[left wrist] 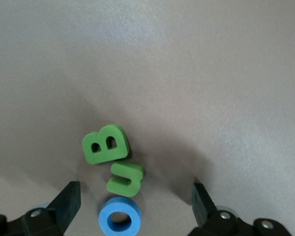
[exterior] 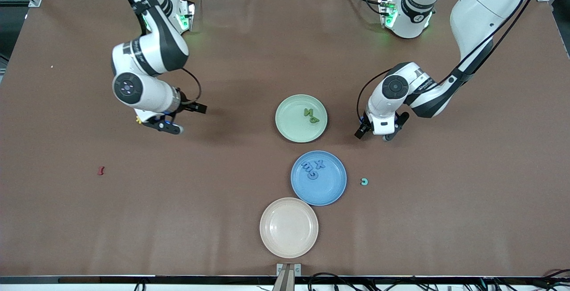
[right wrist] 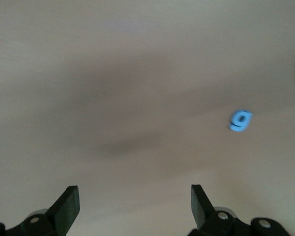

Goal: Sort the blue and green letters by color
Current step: 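Move the right gripper to the blue g while the left gripper nears green B, then lower the right gripper onto the blue g while the left gripper hovers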

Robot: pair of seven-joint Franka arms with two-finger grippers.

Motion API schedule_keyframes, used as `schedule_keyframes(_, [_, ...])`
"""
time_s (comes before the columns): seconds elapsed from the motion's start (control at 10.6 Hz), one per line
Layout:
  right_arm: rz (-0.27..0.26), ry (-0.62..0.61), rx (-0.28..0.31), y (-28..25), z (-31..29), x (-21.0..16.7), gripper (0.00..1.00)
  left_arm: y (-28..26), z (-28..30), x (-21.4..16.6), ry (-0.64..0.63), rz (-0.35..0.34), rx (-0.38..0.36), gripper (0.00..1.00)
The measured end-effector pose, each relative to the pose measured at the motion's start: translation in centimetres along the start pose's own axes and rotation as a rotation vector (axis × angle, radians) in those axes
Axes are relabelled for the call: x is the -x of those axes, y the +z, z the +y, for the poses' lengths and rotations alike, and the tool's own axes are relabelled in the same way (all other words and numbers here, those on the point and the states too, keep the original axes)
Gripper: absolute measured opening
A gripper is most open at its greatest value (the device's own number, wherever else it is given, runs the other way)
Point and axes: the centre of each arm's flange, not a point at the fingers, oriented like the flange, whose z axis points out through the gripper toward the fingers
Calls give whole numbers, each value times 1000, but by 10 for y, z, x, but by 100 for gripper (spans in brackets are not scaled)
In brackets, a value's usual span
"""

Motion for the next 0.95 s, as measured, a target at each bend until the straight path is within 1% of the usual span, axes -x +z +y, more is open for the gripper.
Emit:
schedule_keyframes(0.09, [-8, 12, 7, 3, 30, -1, 100, 2, -3, 3, 35, -4, 7, 100])
schedule_keyframes(0.19, [-19, -2, 7, 6, 64, -6, 100, 2, -6, 3, 62, -4, 16, 100])
schedule_keyframes(0.38, [-46, -17, -18, 22, 141, -24, 98, 2, -13, -2, 101, -4, 21, 100])
schedule_keyframes(0.47, [-32, -13, -36, 34, 172, -30, 98, 0, -14, -6, 110, 0, 25, 100])
schedule_keyframes(0.57, [-7, -7, -46, 46, 189, -31, 93, -3, -15, -9, 111, 5, 30, 100])
schedule_keyframes(0.66, [10, -7, -45, 57, 191, -29, 93, -6, -15, -10, 111, 11, 34, 100])
schedule_keyframes(0.76, [10, -15, -39, 66, 187, -27, 90, -8, -14, -10, 113, 14, 36, 100])
schedule_keyframes(0.85, [12, -19, -38, 73, 183, -28, 84, -8, -14, -9, 115, 14, 37, 100])
schedule_keyframes(0.95, [17, -10, -45, 80, 181, -31, 81, -8, -14, -8, 117, 13, 36, 100])
